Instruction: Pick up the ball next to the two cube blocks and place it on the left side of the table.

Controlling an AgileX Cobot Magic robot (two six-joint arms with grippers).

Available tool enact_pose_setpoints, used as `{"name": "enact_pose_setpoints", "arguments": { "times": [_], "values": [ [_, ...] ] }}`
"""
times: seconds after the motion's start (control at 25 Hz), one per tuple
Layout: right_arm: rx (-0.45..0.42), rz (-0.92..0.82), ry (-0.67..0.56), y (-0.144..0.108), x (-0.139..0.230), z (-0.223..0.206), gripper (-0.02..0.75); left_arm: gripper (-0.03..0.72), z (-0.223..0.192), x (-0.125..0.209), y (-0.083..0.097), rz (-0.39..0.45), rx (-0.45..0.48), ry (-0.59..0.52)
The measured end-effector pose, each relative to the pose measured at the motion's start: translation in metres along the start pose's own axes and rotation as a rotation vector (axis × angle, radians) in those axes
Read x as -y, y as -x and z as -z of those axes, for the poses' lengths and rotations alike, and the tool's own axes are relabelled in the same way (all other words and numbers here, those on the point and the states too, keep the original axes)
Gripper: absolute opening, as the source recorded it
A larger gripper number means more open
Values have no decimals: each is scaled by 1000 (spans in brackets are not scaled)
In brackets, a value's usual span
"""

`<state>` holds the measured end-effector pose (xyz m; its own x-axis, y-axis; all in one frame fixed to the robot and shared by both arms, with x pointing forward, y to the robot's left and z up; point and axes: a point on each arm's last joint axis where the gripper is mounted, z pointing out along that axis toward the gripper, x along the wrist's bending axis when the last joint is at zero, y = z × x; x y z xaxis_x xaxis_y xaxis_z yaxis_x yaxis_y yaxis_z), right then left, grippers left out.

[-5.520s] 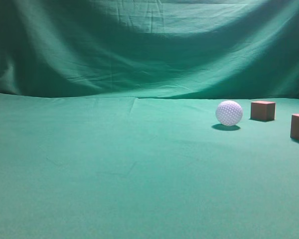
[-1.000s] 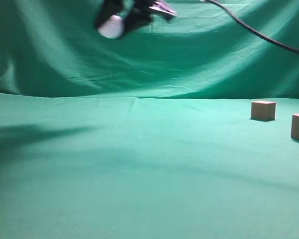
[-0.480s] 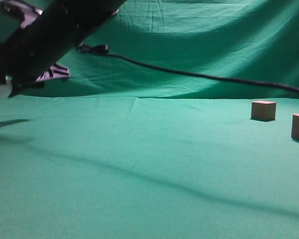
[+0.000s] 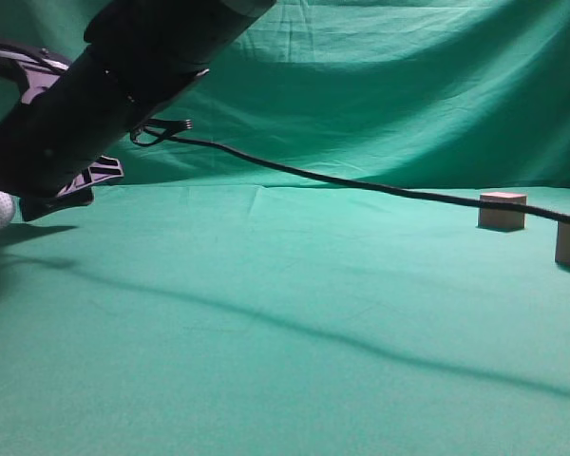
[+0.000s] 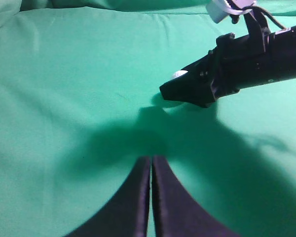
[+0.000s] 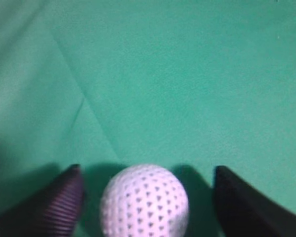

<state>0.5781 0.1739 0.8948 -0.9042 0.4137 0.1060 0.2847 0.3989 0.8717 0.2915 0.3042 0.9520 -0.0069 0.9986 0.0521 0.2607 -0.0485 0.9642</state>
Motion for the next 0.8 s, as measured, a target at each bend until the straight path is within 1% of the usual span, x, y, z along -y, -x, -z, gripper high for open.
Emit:
{"name": "enact_pose_setpoints", "arguments": {
  "times": [0.08, 0.16, 0.24, 0.32, 0.36, 0.44, 0.52, 0.6, 0.68, 0.8],
  "values": [
    [5, 2, 3, 1, 0, 0, 605, 0, 0, 0, 0, 0, 0, 0],
    [13, 5, 21, 4, -9, 6, 601, 0, 0, 0, 0, 0, 0, 0],
    [21, 11, 60, 6, -29, 19, 601, 0, 0, 0, 0, 0, 0, 0],
    [10, 8, 104, 12, -58, 42, 452, 0, 0, 0, 0, 0, 0, 0],
    [-12, -6, 125, 12, -75, 58, 379, 0, 0, 0, 0, 0, 0, 0],
    [-55, -54, 152, 18, -105, 92, 172, 0, 0, 0, 0, 0, 0, 0],
    [-95, -131, 137, 24, -129, 128, 65, 0, 0, 0, 0, 0, 0, 0],
    [-81, -177, 56, 36, -137, 157, 0, 0, 0, 0, 0, 0, 0, 0],
    [-38, -218, -79, 47, -136, 182, 0, 0, 0, 0, 0, 0, 0, 0],
    [97, -226, -272, 60, -131, 217, 0, 0, 0, 0, 0, 0, 0, 0]
  ]
}}
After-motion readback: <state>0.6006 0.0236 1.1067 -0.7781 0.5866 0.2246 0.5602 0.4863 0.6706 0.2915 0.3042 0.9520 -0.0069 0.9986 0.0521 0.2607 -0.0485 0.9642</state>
